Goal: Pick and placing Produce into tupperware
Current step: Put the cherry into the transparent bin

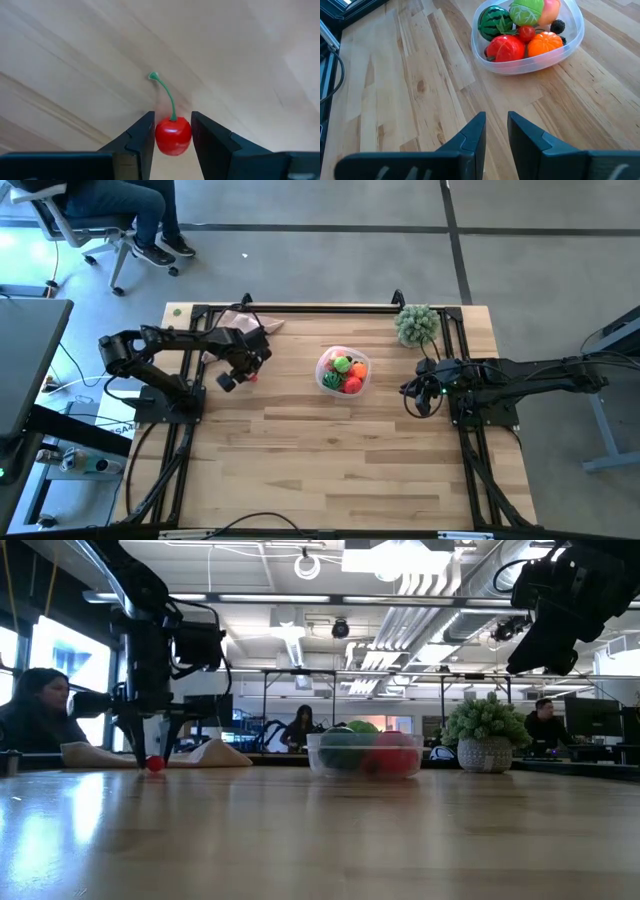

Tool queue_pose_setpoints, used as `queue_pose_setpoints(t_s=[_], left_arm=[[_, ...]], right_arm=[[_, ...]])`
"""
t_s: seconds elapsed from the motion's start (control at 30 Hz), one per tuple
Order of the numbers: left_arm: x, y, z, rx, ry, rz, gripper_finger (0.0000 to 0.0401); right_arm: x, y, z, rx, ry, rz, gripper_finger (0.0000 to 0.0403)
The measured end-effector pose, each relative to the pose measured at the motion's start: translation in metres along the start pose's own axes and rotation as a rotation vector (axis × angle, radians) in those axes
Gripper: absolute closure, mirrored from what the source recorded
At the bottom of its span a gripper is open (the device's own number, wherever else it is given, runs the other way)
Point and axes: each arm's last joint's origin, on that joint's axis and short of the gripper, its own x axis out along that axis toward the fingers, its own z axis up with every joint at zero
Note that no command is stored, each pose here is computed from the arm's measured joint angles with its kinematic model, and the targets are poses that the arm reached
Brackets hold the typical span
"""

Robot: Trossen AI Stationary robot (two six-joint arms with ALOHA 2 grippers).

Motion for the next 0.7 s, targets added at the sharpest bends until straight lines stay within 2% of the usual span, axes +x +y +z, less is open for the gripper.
queue_pose_setpoints(t_s=[0.2,0.37,0.57,0.7], left_arm=[[-0.020,-0.020,-0.013,0.044,-0.019,-0.089,0.0286],[-0.044,-0.047,-0.029,0.115,-0.061,-0.152,0.0286],[-0.055,-0.099,-0.055,0.266,-0.073,-0.128,0.0286],[-0.068,-0.134,-0.082,0.385,-0.049,-0.144,0.0286]], right_arm=[[0.000,0.000,0.000,0.000,0.000,0.000,0.0331],[0.000,0.000,0.000,0.000,0.000,0.000,0.0331],[0.000,0.000,0.000,0.000,0.000,0.000,0.0331],[0.000,0.000,0.000,0.000,0.000,0.000,0.0331]])
